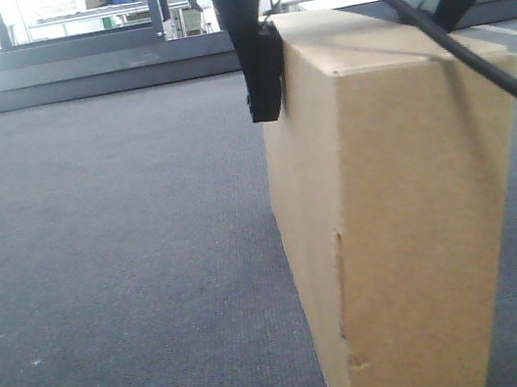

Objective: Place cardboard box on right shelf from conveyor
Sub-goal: 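Lift the cardboard box off the conveyor with the right gripper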

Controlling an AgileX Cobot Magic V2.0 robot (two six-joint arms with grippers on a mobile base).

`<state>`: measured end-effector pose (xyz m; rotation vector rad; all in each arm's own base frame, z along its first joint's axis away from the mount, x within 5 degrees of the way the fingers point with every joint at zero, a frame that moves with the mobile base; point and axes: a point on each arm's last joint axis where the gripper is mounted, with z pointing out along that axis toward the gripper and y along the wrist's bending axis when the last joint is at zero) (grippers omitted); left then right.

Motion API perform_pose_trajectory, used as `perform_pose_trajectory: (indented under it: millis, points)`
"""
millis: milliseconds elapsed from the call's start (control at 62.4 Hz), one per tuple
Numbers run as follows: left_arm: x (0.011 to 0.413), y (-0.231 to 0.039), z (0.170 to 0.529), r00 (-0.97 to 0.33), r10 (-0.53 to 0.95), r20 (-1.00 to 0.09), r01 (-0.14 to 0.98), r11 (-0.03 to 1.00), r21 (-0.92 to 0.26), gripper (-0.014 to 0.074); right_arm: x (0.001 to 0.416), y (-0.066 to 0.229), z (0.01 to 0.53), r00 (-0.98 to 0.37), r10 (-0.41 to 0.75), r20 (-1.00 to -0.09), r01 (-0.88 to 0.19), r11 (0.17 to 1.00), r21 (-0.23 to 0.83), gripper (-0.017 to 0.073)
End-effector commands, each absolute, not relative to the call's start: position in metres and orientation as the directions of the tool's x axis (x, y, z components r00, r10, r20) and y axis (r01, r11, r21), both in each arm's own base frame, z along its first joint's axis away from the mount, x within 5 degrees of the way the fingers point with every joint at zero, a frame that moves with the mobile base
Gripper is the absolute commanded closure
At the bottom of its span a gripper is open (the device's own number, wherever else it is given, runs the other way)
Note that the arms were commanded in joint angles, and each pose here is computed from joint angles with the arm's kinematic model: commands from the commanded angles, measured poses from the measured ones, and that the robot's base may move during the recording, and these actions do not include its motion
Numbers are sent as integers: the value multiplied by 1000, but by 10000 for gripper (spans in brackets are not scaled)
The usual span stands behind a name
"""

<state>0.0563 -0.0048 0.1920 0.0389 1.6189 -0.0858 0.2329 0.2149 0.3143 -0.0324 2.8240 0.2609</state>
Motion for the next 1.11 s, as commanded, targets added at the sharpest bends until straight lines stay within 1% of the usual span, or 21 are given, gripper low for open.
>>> perform_pose_trajectory:
  millis: [0,192,256,385,433,513,577,641,689,737,785,849,994,1090]
  points:
    - [56,-4,198,34,-40,-999,75,997,-37,710,230,207,341,-917,-13,-398,-109,969,221,498]
    - [56,-4,198,34,-40,-999,75,997,-37,710,234,186,363,-870,-3,-493,-145,957,250,503]
    - [56,-4,198,34,-40,-999,75,997,-37,710,237,174,371,-850,2,-526,-153,956,250,503]
    - [56,-4,198,34,-40,-999,75,997,-37,710,243,146,385,-790,-41,-612,-211,955,208,503]
    - [56,-4,198,34,-40,-999,75,997,-37,710,246,136,387,-770,-36,-637,-218,953,210,503]
    - [56,-4,198,34,-40,-999,75,997,-37,709,247,121,392,-720,-26,-694,-242,946,216,503]
    - [56,-4,198,34,-40,-999,75,997,-37,710,247,107,391,-674,13,-738,-244,940,240,503]
    - [56,-4,198,34,-40,-999,75,997,-37,710,247,95,392,-594,58,-803,-256,932,256,503]
    - [56,-4,198,34,-40,-999,75,997,-37,710,247,87,391,-534,65,-843,-269,932,243,503]
    - [56,-4,198,34,-40,-999,75,997,-37,710,246,78,386,-477,76,-876,-266,937,226,503]
    - [56,-4,198,34,-40,-999,75,997,-37,710,243,69,386,-385,82,-919,-259,946,193,503]
    - [56,-4,198,34,-40,-999,75,997,-37,710,238,60,383,-294,65,-954,-243,960,141,503]
    - [56,-4,198,34,-40,-999,75,997,-37,710,218,40,376,-160,99,-982,-175,976,127,503]
    - [56,-4,198,34,-40,-999,75,997,-37,709,199,27,369,-110,113,-987,-126,984,127,503]
